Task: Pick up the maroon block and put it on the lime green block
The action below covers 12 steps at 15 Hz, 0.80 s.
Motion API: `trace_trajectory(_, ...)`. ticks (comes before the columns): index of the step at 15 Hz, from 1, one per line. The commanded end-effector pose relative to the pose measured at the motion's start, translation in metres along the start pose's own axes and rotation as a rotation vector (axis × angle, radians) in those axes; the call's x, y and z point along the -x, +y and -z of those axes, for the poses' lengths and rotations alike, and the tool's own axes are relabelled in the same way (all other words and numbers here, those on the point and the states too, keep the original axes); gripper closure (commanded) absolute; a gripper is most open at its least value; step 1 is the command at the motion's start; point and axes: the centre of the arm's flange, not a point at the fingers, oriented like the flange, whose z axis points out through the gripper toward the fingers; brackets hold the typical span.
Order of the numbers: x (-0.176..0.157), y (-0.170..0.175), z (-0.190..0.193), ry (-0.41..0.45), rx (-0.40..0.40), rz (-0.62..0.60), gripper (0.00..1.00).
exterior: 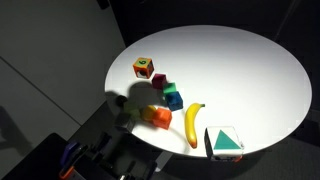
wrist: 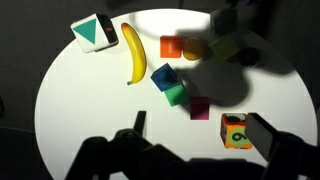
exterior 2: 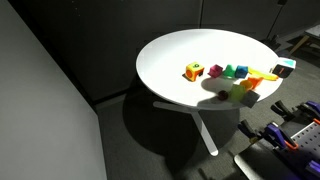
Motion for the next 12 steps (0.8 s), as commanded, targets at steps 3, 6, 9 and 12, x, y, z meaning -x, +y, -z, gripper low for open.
trace_trajectory(3,-0.007,-0.001,0.001,0.002,0.002,0.002,0.00)
trace_trajectory(6,-0.017,-0.003,0.003,0.010,-0.001,0.008,0.00)
trace_trajectory(9,-0.030,-0.004,0.005,0.029,-0.005,0.018,0.00)
trace_trajectory(12,-0.049,-0.004,0.002,0.047,-0.013,0.035,0.00)
